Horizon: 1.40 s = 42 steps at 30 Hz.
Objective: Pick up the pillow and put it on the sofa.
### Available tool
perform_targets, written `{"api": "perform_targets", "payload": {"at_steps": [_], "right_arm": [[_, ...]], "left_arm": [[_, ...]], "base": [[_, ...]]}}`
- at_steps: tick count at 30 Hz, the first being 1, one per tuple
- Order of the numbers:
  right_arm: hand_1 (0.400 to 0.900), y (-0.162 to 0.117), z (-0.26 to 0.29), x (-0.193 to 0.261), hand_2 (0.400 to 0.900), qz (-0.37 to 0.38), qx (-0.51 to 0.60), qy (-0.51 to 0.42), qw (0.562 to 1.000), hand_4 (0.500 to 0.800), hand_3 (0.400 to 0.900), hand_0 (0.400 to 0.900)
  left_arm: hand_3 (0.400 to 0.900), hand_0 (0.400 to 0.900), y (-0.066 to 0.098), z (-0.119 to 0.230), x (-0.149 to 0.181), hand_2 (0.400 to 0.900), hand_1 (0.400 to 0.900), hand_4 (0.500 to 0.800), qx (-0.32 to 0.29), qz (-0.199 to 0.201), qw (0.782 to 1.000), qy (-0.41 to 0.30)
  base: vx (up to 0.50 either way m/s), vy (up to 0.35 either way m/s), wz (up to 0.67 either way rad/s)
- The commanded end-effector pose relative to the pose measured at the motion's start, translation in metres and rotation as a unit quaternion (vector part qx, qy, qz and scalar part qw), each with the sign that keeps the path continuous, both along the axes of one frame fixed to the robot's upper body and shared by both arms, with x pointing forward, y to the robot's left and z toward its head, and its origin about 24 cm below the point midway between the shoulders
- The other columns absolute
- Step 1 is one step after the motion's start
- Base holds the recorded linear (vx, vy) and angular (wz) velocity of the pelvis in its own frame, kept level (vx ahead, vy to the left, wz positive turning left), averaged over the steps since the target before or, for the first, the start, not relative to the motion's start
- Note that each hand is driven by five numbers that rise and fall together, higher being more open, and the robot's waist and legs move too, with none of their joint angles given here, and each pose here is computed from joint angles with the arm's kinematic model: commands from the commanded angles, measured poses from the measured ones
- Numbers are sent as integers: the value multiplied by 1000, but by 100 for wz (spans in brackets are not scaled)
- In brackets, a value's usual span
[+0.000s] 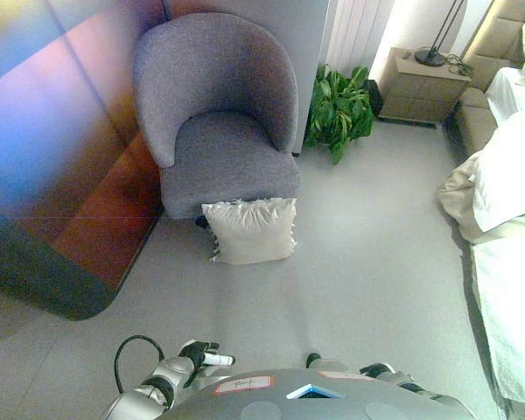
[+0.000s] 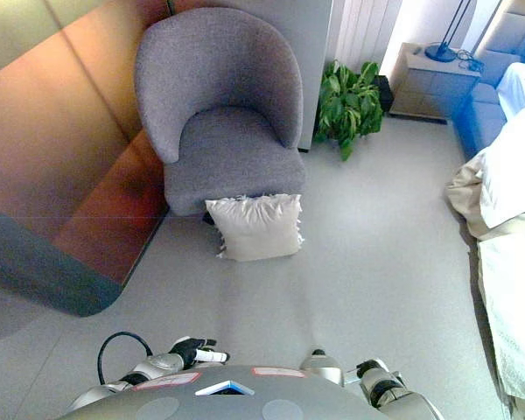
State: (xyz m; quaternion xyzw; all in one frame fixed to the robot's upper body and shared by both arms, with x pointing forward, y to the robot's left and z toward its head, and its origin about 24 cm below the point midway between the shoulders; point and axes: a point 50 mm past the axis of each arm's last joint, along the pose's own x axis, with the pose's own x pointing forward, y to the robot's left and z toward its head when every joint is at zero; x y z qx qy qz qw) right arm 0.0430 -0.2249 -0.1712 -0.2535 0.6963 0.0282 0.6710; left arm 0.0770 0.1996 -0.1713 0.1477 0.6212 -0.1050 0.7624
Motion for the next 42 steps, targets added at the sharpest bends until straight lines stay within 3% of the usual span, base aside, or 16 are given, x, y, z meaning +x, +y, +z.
{"api": "perform_targets", "payload": {"at_steps": [1,24,31,36,42], "right_arm": [[900,10,1,23,900,-3,13,-4,1000,800,900,900],[900,10,2,31,900,5,15,-14,1000,800,900,900],[900,5,6,47,900,-43,-10,-54,998,800,900,900],[900,-1,7,42,900,-62,-22,-50,997,800,900,900],[900,-12,7,25,900,-70,-41,-19,997,800,900,900]], "left_arm": [[900,900,0,2,16,900,900,800,23,-8,1000,-16],[900,900,4,4,22,900,900,800,23,-9,1000,-14],[900,900,2,10,44,900,900,800,15,-7,997,-72],[900,900,1,19,65,900,900,800,-15,97,983,-156],[900,900,3,23,66,900,900,800,-81,158,964,-198]], "base": [[0,0,0],[2,-15,0],[-16,-138,1],[86,-249,-6],[322,-48,-47]]}}
